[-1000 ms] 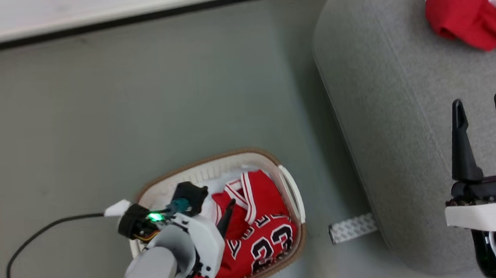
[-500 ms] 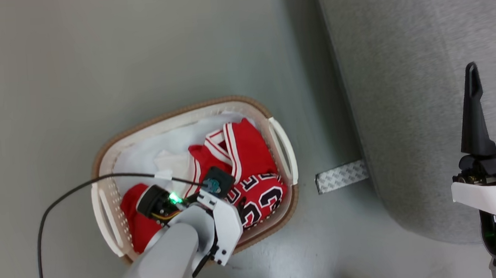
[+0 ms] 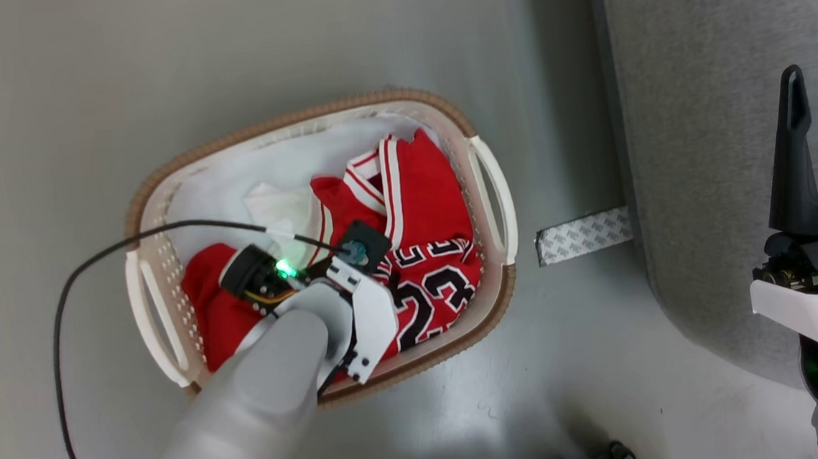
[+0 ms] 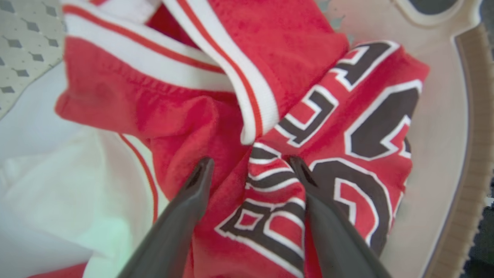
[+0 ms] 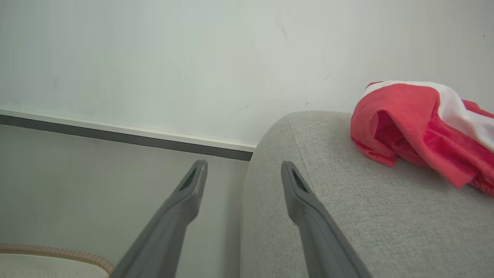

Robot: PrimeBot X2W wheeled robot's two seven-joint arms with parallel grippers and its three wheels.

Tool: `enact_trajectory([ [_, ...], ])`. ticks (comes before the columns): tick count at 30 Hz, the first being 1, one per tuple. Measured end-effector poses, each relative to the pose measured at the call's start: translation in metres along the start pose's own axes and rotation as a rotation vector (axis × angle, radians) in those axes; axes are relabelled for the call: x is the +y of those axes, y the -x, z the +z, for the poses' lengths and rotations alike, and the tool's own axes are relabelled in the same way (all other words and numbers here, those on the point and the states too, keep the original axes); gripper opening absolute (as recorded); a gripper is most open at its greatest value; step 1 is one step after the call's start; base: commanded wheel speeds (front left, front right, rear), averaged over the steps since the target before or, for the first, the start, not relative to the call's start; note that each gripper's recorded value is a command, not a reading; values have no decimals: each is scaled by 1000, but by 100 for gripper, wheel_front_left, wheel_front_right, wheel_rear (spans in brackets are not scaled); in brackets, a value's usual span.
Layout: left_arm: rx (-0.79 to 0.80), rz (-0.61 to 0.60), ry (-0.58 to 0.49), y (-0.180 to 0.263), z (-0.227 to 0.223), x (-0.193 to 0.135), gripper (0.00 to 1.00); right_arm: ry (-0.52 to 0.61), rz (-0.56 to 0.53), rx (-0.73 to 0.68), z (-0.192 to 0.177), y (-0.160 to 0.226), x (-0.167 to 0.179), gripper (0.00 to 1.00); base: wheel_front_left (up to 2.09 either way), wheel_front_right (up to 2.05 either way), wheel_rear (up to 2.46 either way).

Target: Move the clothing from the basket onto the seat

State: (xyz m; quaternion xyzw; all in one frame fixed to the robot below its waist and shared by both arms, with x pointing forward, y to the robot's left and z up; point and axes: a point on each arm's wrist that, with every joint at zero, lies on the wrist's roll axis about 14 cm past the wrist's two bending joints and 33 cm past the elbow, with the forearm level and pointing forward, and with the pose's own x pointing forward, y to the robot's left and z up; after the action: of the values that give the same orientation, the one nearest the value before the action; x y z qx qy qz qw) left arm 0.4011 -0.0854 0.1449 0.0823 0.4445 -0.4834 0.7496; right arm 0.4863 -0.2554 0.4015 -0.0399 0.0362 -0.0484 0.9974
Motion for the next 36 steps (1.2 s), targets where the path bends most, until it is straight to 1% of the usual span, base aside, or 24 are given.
enact_trajectory([
  [8,16,6,-11,-12,-13,13,100,24,18,34,-21,-5,6,100,0,0,0],
  [10,12,10,-12,-13,-14,16,56,26,23,38,-24,-5,8,100,0,0,0],
  [11,12,9,-10,-14,-15,16,44,26,25,40,-26,-6,9,100,0,0,0],
  [12,13,7,-11,-15,-16,16,29,27,26,42,-27,-6,10,100,0,0,0],
  [13,12,9,-9,-15,-16,16,10,28,27,43,-28,-6,10,100,0,0,0],
  [14,3,3,-5,-16,-14,14,0,28,28,44,-28,-6,10,100,0,0,0],
  [19,-51,-16,5,-17,-1,8,0,27,30,46,-29,-6,11,100,0,0,0],
  [25,-163,70,52,-8,28,28,0,4,29,24,-19,-8,12,100,0,0,0],
  [30,-237,124,87,15,48,38,0,-15,28,-5,-3,-6,12,100,0,0,0],
  [34,-292,160,130,39,61,38,0,-33,30,-40,15,-3,14,100,0,0,0],
  [36,-303,165,135,46,64,36,0,-38,31,-49,20,-1,14,100,0,0,0],
])
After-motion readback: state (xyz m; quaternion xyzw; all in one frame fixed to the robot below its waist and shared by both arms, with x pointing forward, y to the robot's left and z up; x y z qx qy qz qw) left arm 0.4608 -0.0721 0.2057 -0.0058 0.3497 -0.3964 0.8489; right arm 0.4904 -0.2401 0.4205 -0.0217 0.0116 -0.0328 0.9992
